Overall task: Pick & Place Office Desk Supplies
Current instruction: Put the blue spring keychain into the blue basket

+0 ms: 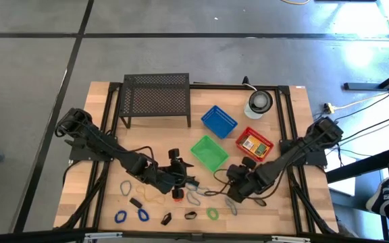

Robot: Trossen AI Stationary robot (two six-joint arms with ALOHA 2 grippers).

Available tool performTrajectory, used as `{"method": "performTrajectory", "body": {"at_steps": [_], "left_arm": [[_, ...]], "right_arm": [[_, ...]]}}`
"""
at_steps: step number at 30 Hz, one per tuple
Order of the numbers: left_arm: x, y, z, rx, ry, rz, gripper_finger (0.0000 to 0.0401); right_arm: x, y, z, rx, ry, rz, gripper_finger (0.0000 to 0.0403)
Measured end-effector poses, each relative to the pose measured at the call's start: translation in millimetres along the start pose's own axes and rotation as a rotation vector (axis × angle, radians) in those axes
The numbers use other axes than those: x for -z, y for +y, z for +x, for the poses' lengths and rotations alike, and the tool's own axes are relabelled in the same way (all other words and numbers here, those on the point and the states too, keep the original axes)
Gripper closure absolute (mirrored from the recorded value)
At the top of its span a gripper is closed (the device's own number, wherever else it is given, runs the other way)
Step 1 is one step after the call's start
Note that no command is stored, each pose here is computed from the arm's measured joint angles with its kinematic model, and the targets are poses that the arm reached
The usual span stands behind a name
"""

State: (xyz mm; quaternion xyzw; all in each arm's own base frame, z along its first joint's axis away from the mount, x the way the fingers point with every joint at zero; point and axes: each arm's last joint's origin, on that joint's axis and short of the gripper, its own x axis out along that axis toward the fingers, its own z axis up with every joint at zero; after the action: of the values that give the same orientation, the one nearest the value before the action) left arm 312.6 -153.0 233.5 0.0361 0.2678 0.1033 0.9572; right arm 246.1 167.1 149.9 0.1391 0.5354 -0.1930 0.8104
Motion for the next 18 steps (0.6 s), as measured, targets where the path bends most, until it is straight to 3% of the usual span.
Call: {"method": "performTrajectory", "body": {"at_steps": [3, 14, 18], "left_arm": [[0.0, 0.0, 0.0, 0.0, 0.0, 0.0, 0.021], [0.0, 0.0, 0.0, 0.0, 0.0, -0.003, 0.021], [0.0, 0.0, 0.0, 0.0, 0.0, -0.003, 0.021]], "right_arm": [[-1.9, 0.5, 4.7, -0.008, 0.016, 0.077, 0.0211], [-3.4, -1.6, 33.5, 0.066, 0.078, 0.167, 0.0211], [-3.8, -1.5, 35.4, 0.079, 0.054, 0.168, 0.0228]]}}
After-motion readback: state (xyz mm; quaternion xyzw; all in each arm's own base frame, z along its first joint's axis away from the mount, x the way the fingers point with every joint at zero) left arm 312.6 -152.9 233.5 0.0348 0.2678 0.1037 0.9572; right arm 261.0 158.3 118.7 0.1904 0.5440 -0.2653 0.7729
